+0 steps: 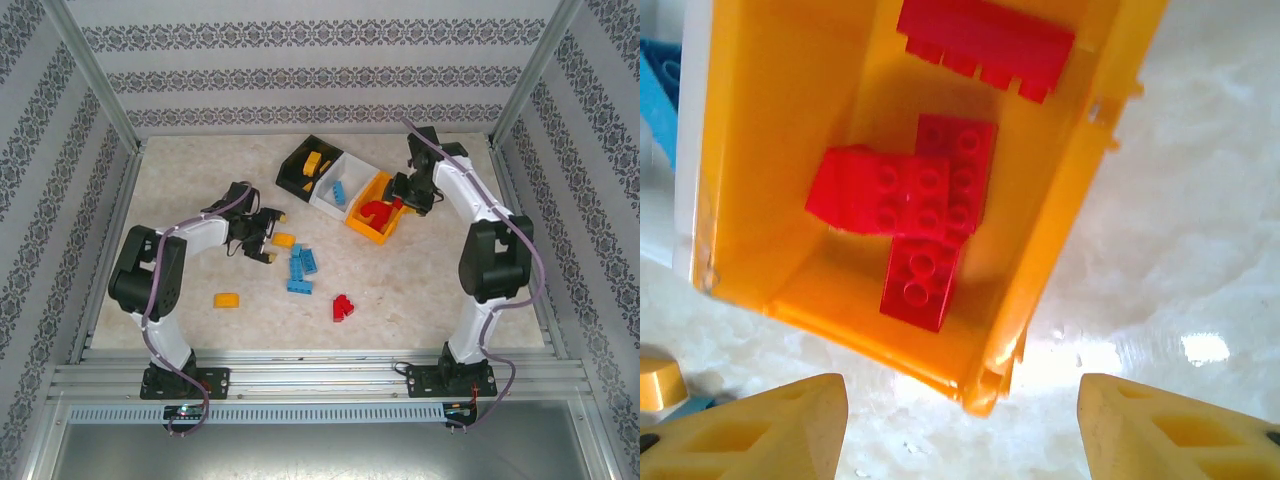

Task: Sort the legos into containers by color

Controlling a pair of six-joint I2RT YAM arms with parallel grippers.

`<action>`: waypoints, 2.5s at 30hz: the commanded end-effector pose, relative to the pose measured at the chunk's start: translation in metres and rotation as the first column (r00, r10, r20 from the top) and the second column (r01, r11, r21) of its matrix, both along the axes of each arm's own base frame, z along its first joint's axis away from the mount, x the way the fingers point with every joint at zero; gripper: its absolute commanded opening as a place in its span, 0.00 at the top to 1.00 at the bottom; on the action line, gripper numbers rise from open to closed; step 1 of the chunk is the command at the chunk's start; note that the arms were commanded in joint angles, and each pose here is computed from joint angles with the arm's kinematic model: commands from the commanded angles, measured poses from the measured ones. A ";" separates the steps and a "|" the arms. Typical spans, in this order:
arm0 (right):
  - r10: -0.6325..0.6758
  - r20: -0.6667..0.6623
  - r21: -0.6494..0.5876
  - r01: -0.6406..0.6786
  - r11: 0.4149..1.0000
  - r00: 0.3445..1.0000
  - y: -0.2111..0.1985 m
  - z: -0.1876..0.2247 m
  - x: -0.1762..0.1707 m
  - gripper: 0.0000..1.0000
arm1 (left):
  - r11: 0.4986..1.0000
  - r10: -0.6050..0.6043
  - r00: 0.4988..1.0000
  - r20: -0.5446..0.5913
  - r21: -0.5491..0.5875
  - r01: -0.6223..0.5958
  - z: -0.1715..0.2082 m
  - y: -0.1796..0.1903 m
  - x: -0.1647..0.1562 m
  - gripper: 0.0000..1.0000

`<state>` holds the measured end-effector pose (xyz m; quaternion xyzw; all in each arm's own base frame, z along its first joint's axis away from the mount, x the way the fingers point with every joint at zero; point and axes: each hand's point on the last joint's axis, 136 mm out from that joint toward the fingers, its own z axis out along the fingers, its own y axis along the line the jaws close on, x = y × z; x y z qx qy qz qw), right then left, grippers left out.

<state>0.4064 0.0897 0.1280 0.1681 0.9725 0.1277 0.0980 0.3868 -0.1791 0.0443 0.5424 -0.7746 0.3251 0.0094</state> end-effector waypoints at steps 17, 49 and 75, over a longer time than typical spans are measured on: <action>-0.006 -0.017 0.028 0.007 1.000 1.000 0.019 -0.011 -0.076 0.36 | 0.995 0.062 0.991 -0.118 -0.076 -0.071 -0.031 -0.016 0.026 0.53; 0.056 -0.014 -0.040 -0.057 0.998 0.998 0.054 0.008 -0.093 0.35 | 0.986 -0.138 0.828 0.544 -0.003 0.166 0.094 -0.019 0.221 0.61; 0.560 0.255 0.173 -0.607 0.775 0.788 0.185 0.022 -0.090 0.30 | 0.672 -0.625 0.780 -0.006 0.504 0.543 0.111 0.090 -0.019 0.21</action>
